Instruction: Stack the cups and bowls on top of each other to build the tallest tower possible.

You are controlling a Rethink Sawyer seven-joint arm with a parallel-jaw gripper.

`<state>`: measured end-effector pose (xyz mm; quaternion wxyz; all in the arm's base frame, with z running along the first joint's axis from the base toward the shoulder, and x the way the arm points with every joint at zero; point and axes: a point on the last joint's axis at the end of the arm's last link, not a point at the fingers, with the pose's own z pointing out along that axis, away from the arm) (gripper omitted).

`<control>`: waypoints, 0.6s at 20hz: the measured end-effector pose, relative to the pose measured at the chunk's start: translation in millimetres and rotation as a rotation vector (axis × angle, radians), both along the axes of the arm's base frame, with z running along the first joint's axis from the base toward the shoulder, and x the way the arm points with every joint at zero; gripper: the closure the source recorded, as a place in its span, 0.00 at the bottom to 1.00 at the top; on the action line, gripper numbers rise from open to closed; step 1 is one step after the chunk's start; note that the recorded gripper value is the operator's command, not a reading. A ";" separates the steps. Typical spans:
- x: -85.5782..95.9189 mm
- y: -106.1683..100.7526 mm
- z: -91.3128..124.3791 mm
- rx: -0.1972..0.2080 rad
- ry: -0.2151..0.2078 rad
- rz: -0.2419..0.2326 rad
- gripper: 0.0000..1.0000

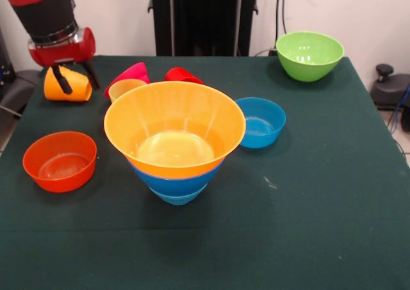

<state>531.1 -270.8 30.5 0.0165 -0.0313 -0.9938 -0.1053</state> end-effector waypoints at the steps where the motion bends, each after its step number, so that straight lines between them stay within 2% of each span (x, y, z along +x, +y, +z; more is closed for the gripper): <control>1: -0.1 -1.3 4.8 -0.010 -0.001 0.003 0.00; 12: -7.9 -11.0 72.0 -0.147 -0.010 0.041 0.00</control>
